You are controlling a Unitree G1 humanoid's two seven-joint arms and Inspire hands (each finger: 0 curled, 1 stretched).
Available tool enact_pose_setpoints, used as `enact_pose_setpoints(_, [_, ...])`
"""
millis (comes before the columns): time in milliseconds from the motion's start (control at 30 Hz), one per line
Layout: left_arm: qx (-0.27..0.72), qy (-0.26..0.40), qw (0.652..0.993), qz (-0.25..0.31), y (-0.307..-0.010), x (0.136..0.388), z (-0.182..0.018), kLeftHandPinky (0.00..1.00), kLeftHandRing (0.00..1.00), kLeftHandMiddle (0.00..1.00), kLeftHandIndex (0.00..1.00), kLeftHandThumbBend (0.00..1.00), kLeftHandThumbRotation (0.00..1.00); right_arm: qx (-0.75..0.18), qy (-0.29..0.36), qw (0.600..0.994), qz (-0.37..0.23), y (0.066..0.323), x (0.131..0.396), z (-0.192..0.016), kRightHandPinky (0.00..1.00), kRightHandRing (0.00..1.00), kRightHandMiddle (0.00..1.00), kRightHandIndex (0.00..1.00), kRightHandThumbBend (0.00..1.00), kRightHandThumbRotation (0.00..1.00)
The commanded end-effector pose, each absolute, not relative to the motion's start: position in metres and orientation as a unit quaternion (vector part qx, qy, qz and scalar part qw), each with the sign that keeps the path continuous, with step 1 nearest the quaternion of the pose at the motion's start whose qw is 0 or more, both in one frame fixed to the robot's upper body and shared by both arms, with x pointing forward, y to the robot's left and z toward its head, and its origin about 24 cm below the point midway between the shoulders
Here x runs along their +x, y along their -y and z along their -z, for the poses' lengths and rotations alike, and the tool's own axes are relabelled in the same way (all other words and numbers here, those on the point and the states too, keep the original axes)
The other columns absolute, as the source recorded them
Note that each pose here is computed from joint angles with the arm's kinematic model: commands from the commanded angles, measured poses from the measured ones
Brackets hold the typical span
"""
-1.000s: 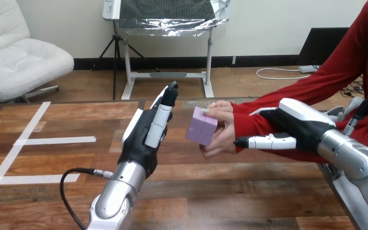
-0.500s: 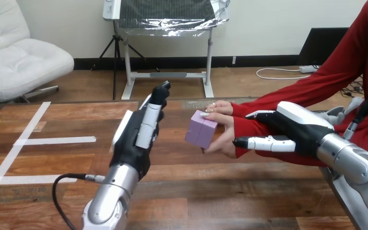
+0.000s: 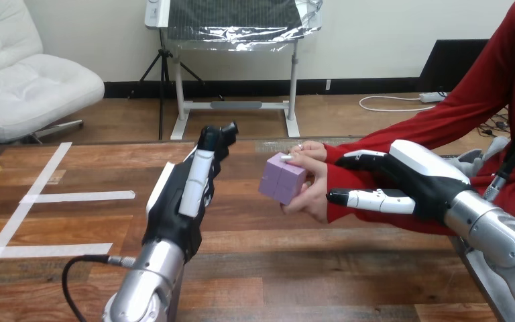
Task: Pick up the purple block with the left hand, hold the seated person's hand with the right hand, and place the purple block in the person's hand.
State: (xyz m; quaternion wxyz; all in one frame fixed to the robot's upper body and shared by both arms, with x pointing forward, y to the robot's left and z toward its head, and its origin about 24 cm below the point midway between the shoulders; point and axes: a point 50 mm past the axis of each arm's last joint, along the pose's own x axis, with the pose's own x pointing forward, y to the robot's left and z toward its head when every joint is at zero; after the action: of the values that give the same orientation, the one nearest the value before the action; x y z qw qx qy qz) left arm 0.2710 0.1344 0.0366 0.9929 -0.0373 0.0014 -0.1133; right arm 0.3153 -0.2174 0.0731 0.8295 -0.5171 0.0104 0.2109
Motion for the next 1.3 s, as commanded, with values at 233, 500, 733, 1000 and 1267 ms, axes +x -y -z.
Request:
enact_pose_setpoints(233, [-0.045,0.037,0.992,0.116,-0.143,0.268,-0.055,1.0,0.89,0.87,0.78,0.59,1.0,-0.508,0.069,0.848,-0.137,0.218,0.317,-0.115,0.89,0.89,0.91,0.9,1.0,1.0])
enact_pose_setpoints(500, [-0.045,0.052,0.991,0.118,-0.147,0.262,-0.055,0.99,0.87,0.85,0.76,0.54,1.0,-0.479,0.081,0.867,-0.108,0.216,0.311,-0.121,0.83,0.89,0.91,0.91,1.0,1.0])
enact_pose_setpoints(733, [-0.044,0.065,0.99,0.117,-0.151,0.257,-0.058,0.98,0.86,0.84,0.73,0.52,1.0,-0.449,0.103,0.883,-0.091,0.214,0.305,-0.124,0.73,0.87,0.9,0.93,1.0,1.0])
enact_pose_setpoints(1000, [-0.023,0.088,0.99,0.111,-0.158,0.251,-0.064,0.92,0.83,0.81,0.7,0.52,1.0,-0.41,0.132,0.899,-0.077,0.211,0.297,-0.127,0.72,0.88,0.91,0.95,1.0,1.0])
enact_pose_setpoints(1267, [-0.018,0.109,0.988,0.106,-0.162,0.245,-0.07,0.84,0.8,0.78,0.67,0.48,1.0,-0.344,0.163,0.923,-0.062,0.205,0.286,-0.126,0.74,0.89,0.93,0.96,1.0,1.0])
